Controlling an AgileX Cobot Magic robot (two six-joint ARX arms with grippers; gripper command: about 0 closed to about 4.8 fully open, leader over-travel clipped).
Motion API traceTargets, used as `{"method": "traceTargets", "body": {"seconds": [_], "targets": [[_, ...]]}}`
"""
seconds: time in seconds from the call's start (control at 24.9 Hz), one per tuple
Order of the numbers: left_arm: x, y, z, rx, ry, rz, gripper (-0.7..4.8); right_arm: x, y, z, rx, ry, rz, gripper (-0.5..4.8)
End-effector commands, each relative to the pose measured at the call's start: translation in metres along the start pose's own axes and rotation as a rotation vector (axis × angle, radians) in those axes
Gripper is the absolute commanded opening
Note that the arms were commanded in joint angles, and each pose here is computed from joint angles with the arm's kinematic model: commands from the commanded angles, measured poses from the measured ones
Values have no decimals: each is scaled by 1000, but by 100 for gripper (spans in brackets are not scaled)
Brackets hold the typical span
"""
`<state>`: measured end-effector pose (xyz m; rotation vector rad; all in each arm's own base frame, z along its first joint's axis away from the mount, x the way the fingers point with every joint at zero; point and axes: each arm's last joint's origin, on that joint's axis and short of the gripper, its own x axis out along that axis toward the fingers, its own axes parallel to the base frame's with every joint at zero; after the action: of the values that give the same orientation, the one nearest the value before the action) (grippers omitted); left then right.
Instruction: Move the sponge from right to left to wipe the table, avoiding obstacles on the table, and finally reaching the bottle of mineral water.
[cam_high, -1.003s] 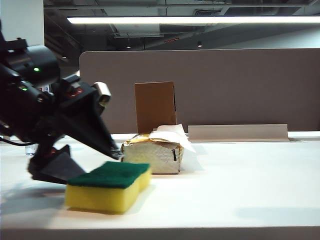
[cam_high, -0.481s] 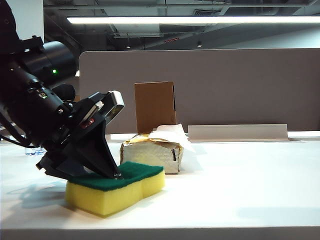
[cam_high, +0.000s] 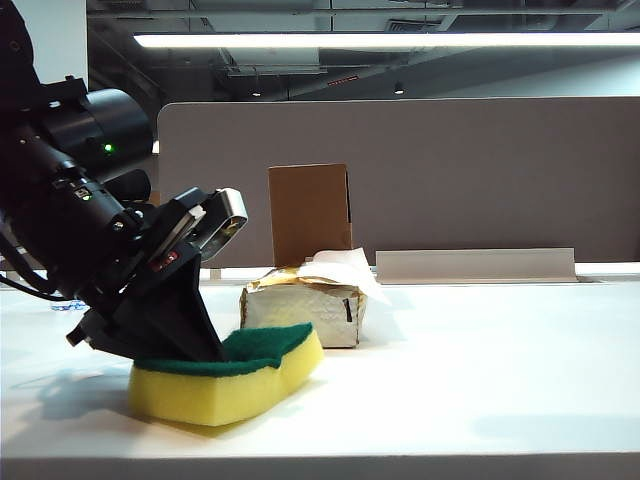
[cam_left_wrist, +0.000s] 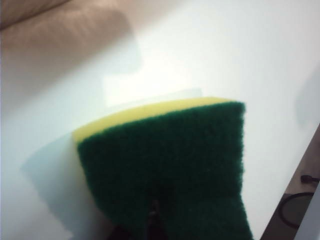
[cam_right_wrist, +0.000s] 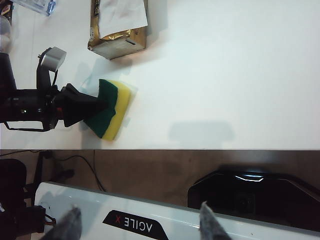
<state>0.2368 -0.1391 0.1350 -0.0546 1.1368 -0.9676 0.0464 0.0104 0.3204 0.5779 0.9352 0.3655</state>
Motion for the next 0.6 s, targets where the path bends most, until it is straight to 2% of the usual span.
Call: {"method": "traceTargets", "body": {"seconds": [0.04,0.32,0.44,0.6], "targets": [[2,3,-8,-25,58,54,-5,-1,1,0,-6,-6,8,301],[-3,10,-10,-35,69,110,-5,-1,1,0,-6,-6,8,301],[-8,18,-16,-25,117,200,-5,-1,1,0,-6,-6,8,301],[-22,35,-23,-107,140,237,-5,-1,1,1,-8,-8,8,301]]}}
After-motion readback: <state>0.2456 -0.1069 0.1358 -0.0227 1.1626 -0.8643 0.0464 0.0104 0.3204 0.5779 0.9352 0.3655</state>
